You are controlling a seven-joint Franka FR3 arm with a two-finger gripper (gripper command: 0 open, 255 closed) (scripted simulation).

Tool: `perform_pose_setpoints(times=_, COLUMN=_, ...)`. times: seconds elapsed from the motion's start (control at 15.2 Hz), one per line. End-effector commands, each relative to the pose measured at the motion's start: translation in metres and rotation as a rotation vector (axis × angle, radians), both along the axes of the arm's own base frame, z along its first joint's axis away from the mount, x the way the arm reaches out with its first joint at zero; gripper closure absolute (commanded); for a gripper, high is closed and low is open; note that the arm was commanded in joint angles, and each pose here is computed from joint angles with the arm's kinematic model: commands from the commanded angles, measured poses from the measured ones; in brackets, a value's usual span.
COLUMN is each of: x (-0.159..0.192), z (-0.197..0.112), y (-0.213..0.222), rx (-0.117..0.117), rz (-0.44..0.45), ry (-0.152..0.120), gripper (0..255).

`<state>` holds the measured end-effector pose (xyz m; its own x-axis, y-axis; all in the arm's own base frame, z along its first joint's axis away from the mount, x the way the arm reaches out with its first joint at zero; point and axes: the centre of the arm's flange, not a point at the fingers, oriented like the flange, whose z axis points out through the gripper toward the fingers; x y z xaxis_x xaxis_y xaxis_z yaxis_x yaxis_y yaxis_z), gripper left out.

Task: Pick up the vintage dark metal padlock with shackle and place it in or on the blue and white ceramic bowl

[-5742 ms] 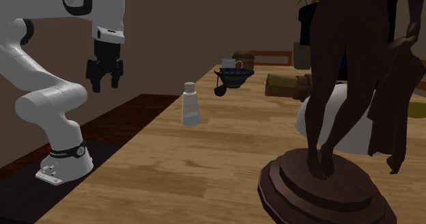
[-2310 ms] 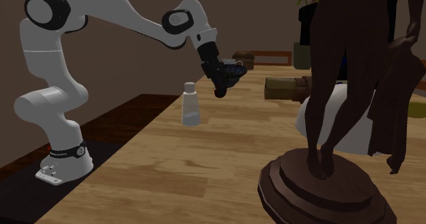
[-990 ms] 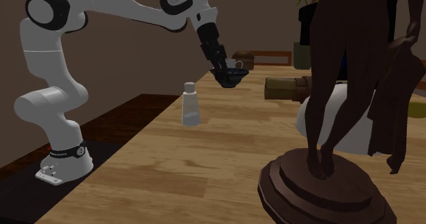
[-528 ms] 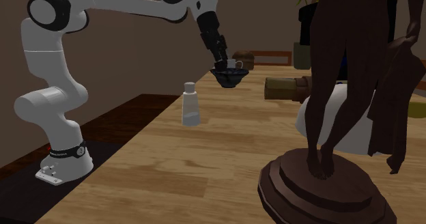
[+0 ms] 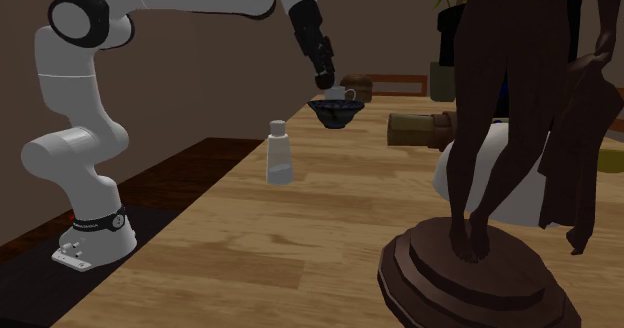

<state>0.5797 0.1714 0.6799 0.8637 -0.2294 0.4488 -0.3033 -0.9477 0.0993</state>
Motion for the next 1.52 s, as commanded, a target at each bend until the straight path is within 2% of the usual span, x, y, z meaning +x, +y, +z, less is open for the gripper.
perform_pose_setpoints(times=0.0, x=0.005, z=0.0, y=0.02, rx=0.0, rz=0.0, ry=0.0, gripper=255)
perform_pose_setpoints(times=0.66, x=0.036, z=-0.008, y=0.155, rx=0.0, rz=0.0, ry=0.0, gripper=255)
perform_pose_setpoints(times=1.45, x=0.036, z=-0.069, y=0.155, rx=0.0, rz=0.0, ry=0.0, gripper=255)
